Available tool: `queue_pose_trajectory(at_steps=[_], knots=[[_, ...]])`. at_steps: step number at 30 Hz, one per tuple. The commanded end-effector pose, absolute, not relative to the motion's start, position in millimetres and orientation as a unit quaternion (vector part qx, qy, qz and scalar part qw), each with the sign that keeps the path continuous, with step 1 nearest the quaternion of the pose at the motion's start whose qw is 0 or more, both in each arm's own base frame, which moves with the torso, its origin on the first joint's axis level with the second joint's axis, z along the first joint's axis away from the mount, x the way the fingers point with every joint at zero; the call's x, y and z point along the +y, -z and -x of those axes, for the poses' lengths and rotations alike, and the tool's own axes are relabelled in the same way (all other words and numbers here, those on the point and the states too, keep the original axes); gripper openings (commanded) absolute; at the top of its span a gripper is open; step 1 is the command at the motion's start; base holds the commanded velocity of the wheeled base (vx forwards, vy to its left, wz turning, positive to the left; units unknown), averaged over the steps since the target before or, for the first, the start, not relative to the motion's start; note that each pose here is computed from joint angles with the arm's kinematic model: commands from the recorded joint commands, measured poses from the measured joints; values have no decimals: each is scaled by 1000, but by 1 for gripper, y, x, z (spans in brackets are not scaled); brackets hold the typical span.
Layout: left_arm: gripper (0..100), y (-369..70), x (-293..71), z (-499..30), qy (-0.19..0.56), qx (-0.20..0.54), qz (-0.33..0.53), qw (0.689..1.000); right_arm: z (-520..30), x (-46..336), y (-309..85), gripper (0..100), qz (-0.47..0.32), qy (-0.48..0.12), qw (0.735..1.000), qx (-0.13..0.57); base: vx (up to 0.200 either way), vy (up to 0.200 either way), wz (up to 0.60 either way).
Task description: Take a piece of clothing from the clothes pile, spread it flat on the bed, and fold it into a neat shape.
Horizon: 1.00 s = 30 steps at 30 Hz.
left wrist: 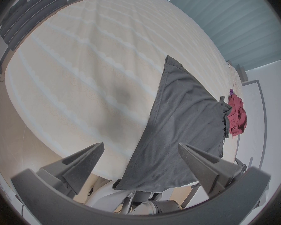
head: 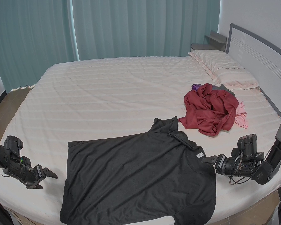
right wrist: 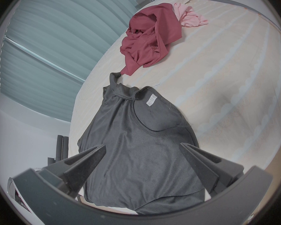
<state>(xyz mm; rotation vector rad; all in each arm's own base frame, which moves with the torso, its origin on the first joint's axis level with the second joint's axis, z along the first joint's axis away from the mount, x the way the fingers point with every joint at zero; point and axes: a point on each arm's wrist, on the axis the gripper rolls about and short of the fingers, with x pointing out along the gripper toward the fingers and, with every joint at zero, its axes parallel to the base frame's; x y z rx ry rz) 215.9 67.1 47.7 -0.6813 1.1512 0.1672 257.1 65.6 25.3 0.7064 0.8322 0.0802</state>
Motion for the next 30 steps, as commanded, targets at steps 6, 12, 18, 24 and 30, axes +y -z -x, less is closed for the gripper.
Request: queue_pose_trajectory(at_steps=[6,12,18,24,30], knots=[[100,-46,62,-221,-82,534,329,775,-257,66,-25,100,-336,-38,854,396,0,0,0],[100,-55,58,-237,-97,512,366,771,-257,66,-25,100,-335,-39,854,396,0,0,0],[100,-71,31,-272,-95,449,438,773,-257,67,-26,100,-335,-41,855,395,0,0,0],[100,-49,9,-313,-110,419,410,803,-257,67,-26,100,-334,-42,854,396,0,0,0],[100,-28,7,-357,-148,386,386,825,-257,67,-26,100,-334,-42,854,396,0,0,0]])
